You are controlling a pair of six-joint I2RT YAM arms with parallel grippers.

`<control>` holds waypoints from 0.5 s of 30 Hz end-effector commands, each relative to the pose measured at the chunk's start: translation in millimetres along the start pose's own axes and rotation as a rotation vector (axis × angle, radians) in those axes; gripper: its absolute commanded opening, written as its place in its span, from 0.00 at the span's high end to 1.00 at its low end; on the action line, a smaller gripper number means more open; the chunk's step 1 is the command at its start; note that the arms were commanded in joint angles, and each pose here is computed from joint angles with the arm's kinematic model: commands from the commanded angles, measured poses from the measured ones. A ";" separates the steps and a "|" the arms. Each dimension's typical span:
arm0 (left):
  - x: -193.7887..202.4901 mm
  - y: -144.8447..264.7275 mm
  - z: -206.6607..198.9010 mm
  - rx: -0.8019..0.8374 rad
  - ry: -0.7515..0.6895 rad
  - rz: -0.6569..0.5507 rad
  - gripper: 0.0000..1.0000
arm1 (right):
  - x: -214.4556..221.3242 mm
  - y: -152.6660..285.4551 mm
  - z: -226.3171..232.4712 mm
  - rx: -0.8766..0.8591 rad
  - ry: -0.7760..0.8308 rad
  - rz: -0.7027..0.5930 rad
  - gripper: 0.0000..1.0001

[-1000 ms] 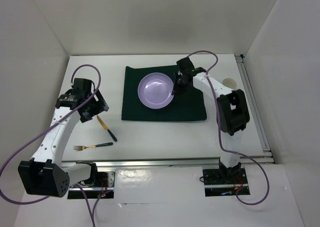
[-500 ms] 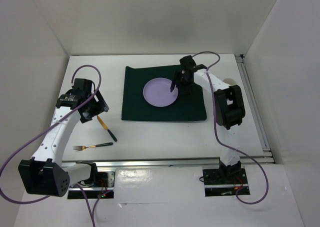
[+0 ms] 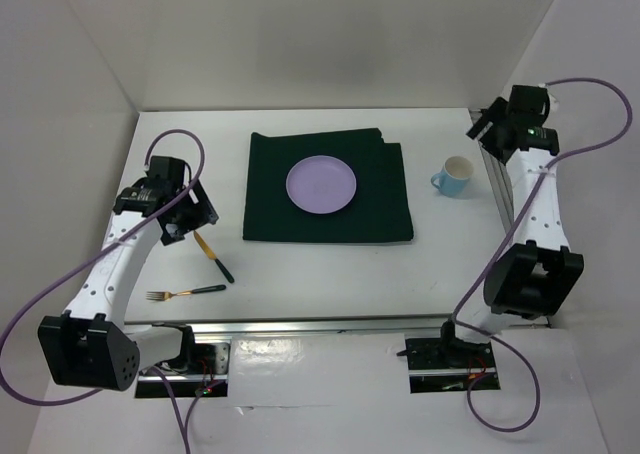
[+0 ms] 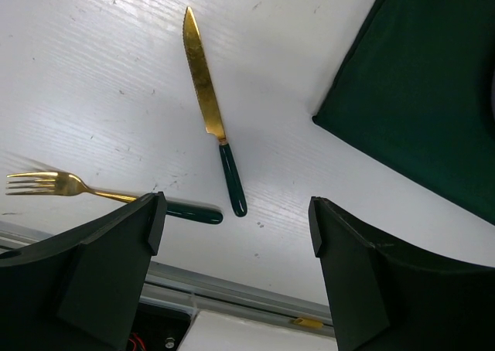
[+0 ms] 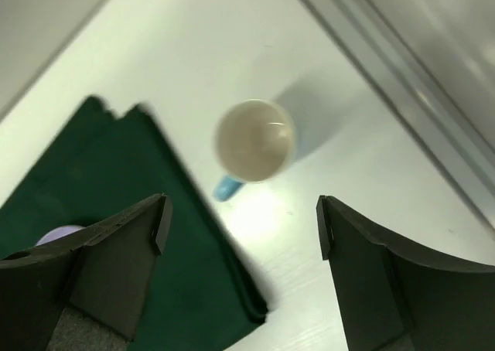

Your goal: Set the dinner table for one person

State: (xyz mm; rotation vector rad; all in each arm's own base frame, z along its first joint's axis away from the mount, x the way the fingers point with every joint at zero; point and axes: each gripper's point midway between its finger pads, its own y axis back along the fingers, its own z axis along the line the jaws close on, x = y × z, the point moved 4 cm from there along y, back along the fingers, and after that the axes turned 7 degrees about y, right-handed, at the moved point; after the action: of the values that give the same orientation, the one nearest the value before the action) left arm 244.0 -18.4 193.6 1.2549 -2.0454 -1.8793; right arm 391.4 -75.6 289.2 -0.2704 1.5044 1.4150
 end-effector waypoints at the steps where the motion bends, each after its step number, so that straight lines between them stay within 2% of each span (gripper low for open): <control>1: -10.8 1.9 -5.3 0.016 -0.011 -0.031 0.07 | 44.3 -35.1 -30.6 0.091 0.022 0.177 0.12; 5: -10.4 -0.3 -4.9 0.010 -0.021 -0.024 0.07 | 54.4 -63.7 -50.0 0.064 -0.041 0.233 0.12; 10: -11.2 -0.5 -3.9 0.003 -0.021 -0.029 0.07 | 66.6 -89.1 -46.1 0.004 -0.060 0.285 0.12; 15: -10.7 -2.8 -7.0 0.007 -0.029 -0.027 0.07 | 81.7 -114.6 -47.8 0.011 -0.070 0.333 0.19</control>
State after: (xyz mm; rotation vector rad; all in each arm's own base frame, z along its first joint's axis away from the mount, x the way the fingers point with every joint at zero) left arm 247.0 -18.6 189.1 1.2333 -2.0402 -1.8889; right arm 396.6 -110.5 144.2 0.1054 1.5919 1.6479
